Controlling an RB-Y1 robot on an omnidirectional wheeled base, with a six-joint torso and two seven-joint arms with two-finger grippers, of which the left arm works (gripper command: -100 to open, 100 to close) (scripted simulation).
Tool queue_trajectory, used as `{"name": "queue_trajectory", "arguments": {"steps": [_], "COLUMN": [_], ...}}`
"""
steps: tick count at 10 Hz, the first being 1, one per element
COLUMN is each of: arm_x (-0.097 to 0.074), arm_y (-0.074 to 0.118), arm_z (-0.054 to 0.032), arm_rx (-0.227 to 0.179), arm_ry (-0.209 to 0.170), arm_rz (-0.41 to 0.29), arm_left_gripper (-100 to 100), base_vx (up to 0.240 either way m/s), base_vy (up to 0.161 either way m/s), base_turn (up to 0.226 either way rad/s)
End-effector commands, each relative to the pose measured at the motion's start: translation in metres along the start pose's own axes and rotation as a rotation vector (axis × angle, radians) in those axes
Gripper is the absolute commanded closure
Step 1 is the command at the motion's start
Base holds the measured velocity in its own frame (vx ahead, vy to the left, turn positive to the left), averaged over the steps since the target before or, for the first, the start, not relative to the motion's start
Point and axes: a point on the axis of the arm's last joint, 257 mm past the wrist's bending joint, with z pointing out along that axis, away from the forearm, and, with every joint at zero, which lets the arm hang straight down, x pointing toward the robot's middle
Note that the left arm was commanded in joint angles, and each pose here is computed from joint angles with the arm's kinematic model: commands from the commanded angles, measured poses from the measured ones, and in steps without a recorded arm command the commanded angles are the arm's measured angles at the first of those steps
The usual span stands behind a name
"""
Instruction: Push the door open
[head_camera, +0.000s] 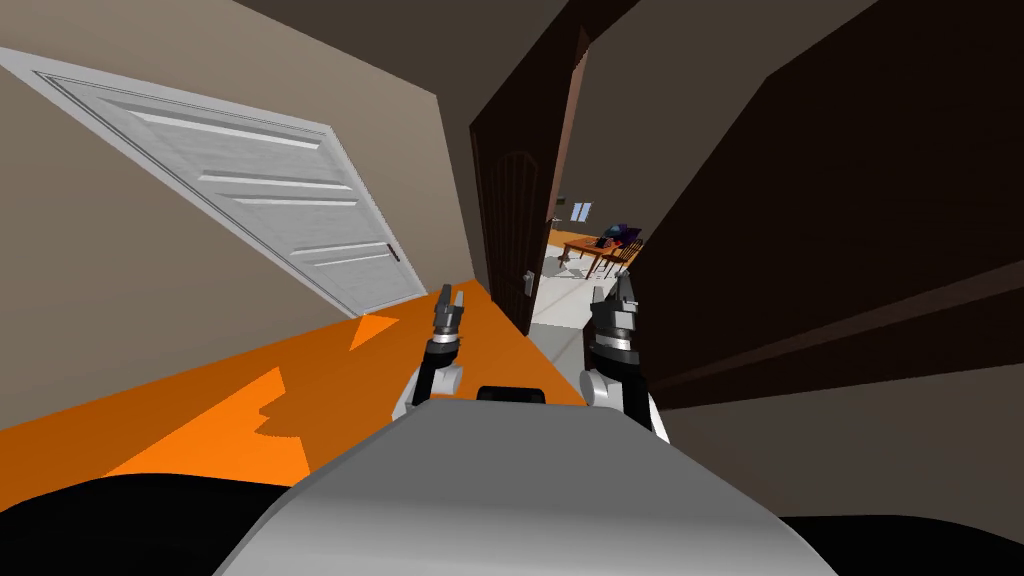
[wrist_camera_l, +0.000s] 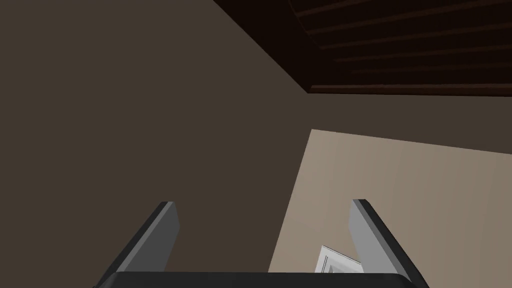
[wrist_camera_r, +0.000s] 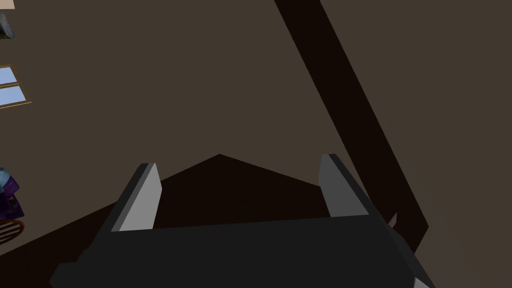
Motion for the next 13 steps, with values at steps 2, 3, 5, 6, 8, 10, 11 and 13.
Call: {"name": "queue_trajectory", "arguments": {"steps": [2, 3, 5, 6, 8, 10, 11, 13], "arm_x": [0.018, 0.024, 0.037, 0.043, 0.058, 0.073, 0.08, 0.088], "arm_y": [0.027, 0.035, 0.052, 0.061, 0.078, 0.095, 0.103, 0.111], "arm_z": [0.0008, 0.0007, 0.0001, -0.0004, -0.0018, -0.004, -0.0052, -0.0068], "arm_rx": [-0.053, -0.068, -0.101, -0.119, -0.154, -0.191, -0.209, -0.229], "arm_ry": [0.034, 0.044, 0.066, 0.078, 0.103, 0.129, 0.142, 0.156], "arm_rz": [-0.044, -0.057, -0.082, -0.095, -0.119, -0.143, -0.155, -0.166], "arm_left_gripper": [-100, -100, -100, -100, -100, -100, -100, -100], "base_vx": [0.131, 0.096, 0.105, 0.106, 0.077, 0.082, 0.096, 0.074], "base_vy": [0.062, 0.059, 0.065, 0.07, 0.067, 0.069, 0.077, 0.053], "base_turn": [-0.123, -0.092, -0.114, -0.088, -0.099, -0.107, -0.108, -0.07]}}
